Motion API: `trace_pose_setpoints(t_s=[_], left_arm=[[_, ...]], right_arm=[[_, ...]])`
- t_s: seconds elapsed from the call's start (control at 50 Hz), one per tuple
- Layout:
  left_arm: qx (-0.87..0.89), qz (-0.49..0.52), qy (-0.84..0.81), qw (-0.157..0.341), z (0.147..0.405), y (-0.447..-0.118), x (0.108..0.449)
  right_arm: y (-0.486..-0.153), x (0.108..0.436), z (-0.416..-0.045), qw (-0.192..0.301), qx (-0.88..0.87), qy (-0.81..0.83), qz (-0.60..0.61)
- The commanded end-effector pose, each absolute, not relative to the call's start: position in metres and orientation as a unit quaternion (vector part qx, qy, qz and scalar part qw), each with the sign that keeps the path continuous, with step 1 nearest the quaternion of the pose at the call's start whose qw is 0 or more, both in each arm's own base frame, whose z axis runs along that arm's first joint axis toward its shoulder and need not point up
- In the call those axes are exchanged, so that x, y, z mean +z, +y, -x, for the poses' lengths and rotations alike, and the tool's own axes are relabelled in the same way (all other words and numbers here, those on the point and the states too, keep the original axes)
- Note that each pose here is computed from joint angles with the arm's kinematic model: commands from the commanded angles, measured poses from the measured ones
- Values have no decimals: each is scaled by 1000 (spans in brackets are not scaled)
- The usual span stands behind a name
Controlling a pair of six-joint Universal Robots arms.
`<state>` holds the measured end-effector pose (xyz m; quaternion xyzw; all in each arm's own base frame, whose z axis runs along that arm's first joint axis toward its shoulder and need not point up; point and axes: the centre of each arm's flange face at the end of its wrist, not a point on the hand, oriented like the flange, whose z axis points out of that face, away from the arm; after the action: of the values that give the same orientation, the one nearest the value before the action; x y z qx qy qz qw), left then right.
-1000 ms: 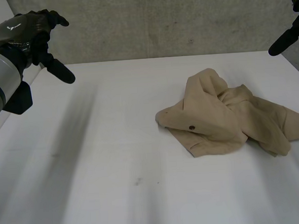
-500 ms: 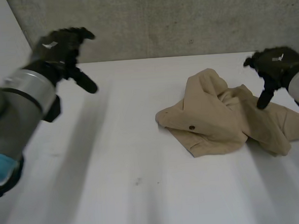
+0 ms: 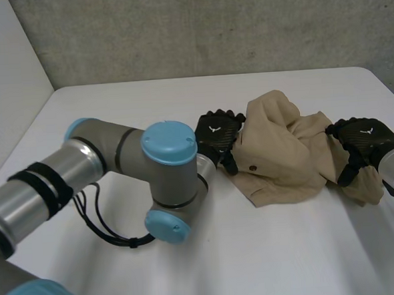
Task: Fold the shorts.
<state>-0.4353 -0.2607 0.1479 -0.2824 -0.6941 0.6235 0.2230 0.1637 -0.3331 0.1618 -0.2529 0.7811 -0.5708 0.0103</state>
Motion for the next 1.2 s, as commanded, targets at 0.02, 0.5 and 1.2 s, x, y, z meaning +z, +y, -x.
trace_pose_setpoints(t_s=[0.02, 0.5, 1.2], left_arm=[[636, 281, -680, 231, 453, -267, 138], [627, 202, -750, 54, 323, -256, 251], [588, 131, -798, 1, 258, -334, 203]], right_arm=[[-338, 160, -164, -2, -592, 766, 251], [-246, 241, -240, 109, -598, 704, 367], [-338, 223, -336, 125, -695, 625, 331]])
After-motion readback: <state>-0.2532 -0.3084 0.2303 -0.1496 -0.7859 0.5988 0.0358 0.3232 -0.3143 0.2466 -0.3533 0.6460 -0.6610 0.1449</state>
